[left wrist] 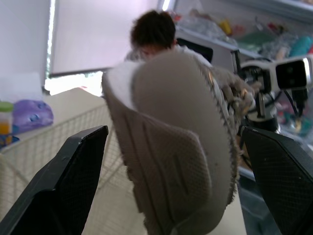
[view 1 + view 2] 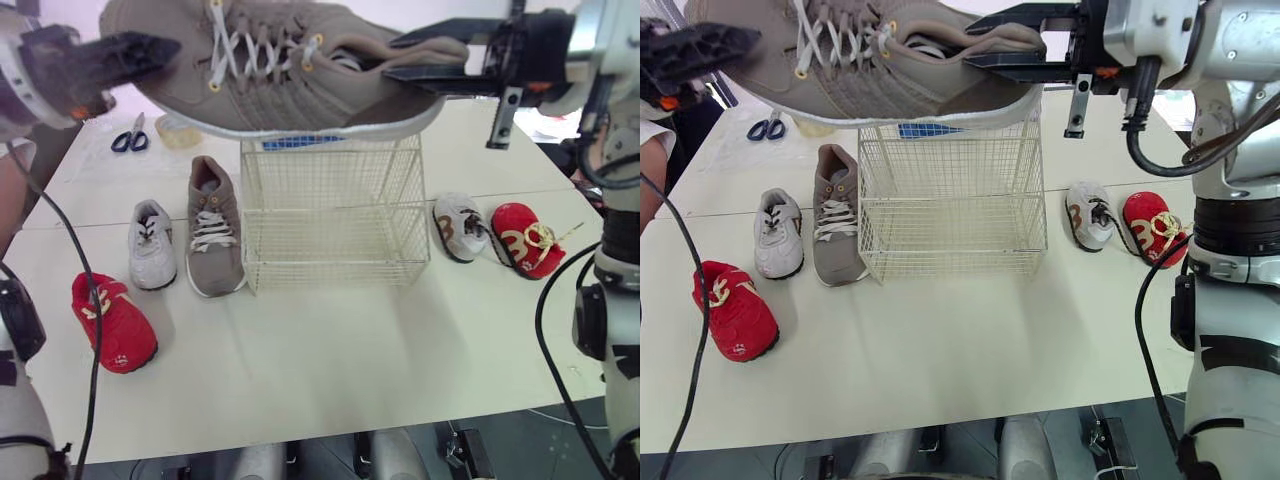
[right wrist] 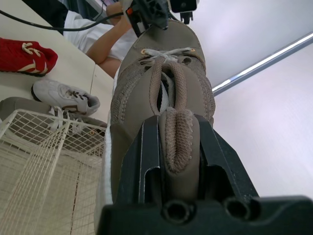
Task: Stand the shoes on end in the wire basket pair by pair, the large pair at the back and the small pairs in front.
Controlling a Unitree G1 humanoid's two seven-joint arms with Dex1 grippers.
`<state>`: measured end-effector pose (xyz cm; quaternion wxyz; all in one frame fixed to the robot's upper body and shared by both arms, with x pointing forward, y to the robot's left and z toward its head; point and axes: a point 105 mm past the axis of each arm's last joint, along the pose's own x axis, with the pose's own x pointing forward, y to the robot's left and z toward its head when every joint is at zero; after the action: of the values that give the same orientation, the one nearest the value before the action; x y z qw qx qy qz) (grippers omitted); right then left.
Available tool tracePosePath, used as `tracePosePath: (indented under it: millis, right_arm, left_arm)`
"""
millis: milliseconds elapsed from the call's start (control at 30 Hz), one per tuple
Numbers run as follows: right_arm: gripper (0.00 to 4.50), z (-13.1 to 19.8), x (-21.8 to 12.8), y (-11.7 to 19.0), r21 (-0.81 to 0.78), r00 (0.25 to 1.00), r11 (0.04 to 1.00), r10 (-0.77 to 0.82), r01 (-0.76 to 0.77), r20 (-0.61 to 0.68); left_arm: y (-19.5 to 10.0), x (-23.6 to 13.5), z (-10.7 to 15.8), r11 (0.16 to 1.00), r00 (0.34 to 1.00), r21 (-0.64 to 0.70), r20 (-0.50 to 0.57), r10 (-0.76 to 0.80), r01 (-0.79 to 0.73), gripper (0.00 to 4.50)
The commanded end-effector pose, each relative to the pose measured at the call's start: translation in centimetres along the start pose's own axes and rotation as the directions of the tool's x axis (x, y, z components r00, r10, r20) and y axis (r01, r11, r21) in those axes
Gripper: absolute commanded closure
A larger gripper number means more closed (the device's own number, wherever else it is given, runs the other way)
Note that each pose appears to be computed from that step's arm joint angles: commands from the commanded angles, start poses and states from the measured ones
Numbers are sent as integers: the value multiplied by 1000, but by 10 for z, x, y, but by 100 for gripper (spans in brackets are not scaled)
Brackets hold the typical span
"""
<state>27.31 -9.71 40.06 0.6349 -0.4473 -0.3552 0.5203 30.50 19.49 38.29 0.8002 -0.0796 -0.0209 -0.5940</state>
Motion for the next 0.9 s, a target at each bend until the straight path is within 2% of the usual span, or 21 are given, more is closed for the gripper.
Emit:
tracePosePath:
  millis: [33, 167, 233, 267, 300, 333, 400, 467, 533, 600, 700, 767, 833, 900]
  right_arm:
    - [434, 21, -2, -9, -83, 998, 995, -44, 48, 43]
    - [434, 17, -4, -7, -40, 998, 997, -61, 62, 28]
    - [434, 15, -7, -8, -6, 996, 996, -85, 85, 26]
    - [384, 15, -9, -10, 21, 994, 994, -104, 103, 27]
    - [331, 13, -13, -13, 62, 990, 989, -135, 133, 28]
    - [283, 6, -25, -23, 152, 971, 961, -237, 231, 24]
    - [193, -11, -51, -35, 343, 898, 845, -439, 410, 7]
    - [82, -33, -73, -32, 542, 786, 649, -617, 534, -36]
    - [2, -49, -81, -19, 714, 698, 454, -713, 532, -67]
    - [2, -54, -78, -2, 874, 628, 277, -777, 399, -40]
    - [2, -62, -61, 15, 955, 557, 119, -828, 271, -55]
    - [2, -59, -34, 22, 972, 586, 102, -809, 214, -44]
    - [2, -48, -9, 21, 979, 614, 132, -789, 155, 9]
    - [2, -38, 5, 15, 983, 612, 156, -789, 99, 63]
  left_arm:
    - [-4, -1, 3, 999, 999, 2, 1, -33, 33, 73]
    - [-5, -2, 7, 999, 998, -8, 39, -44, 45, 254]
    - [-5, -2, 7, 999, 998, -7, 52, -41, 42, 329]
    - [-5, -2, 7, 999, 998, -3, 61, -34, 34, 366]
    - [-5, -3, 8, 1000, 997, 0, 77, -28, 28, 383]
    - [-5, -6, 11, 1000, 993, 1, 121, -15, 15, 384]
    - [-6, -14, 18, 1000, 975, -1, 224, 10, -10, 384]
    - [-8, -20, 21, 999, 942, -2, 333, 32, -33, 384]
    - [-9, -21, 19, 998, 907, -3, 418, 56, -60, 384]
    - [-11, -17, 18, 998, 844, -29, 533, 62, -56, 384]
    - [-18, 0, 11, 998, 771, -44, 635, 56, -36, 384]
    - [-23, 10, 8, 998, 723, -57, 690, 42, -4, 384]
    - [-20, 17, 7, 996, 671, -91, 739, 64, 6, 384]
    - [-18, 22, 5, 994, 634, -111, 770, 77, 15, 384]
